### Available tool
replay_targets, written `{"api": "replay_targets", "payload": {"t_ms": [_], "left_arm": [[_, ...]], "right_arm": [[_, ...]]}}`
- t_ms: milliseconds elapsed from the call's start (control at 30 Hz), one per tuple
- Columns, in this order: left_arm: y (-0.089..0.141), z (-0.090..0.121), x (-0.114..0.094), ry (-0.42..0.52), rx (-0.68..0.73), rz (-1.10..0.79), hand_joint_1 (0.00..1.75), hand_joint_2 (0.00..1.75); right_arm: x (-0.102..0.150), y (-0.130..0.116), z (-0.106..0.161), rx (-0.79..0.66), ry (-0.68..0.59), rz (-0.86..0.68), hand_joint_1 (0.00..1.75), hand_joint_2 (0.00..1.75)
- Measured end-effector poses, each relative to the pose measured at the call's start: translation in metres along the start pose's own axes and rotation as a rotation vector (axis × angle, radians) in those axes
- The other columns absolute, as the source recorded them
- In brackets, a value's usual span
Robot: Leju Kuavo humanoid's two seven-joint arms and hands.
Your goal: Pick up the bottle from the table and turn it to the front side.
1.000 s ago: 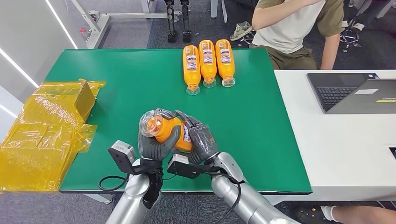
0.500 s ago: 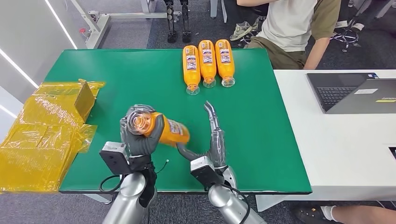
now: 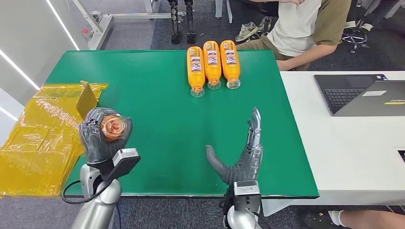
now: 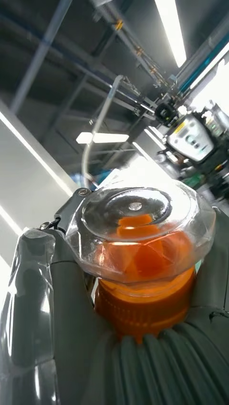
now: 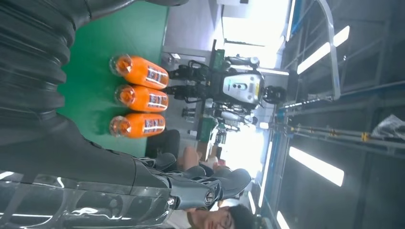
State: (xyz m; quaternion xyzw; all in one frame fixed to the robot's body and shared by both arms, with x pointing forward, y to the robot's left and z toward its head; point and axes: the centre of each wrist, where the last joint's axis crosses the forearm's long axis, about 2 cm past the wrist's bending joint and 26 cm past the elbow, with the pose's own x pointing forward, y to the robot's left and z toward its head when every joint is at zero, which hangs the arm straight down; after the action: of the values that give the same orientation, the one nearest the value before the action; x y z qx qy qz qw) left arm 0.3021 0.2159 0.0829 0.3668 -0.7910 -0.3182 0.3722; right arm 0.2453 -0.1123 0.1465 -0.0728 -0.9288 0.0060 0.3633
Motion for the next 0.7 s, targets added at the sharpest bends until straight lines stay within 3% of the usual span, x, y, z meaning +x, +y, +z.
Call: {"api": "replay_targets", "payload": {"t_ms": [200,367,700], "left_arm": [[0.019,-0.009,-0.054,-0.023,-0.098,-0.287,1.75,1.75],[0.019,-0.014,-0.088,-0.006,-0.228,-0.322,1.75,1.75],[0.002,0.020,-0.117,0.165,-0.607,-0.287,1.75,1.75]], "right_arm": [[0.009,-0.009,-0.003,-0.057,-0.015,-0.009,0.00,1.75],[0.014,-0.014,-0.003,-0.081,-0.026,-0.003,0.00,1.75],[0.020,-0.020,-0.001,-0.102,-0.035,0.004,0.00,1.75]]}}
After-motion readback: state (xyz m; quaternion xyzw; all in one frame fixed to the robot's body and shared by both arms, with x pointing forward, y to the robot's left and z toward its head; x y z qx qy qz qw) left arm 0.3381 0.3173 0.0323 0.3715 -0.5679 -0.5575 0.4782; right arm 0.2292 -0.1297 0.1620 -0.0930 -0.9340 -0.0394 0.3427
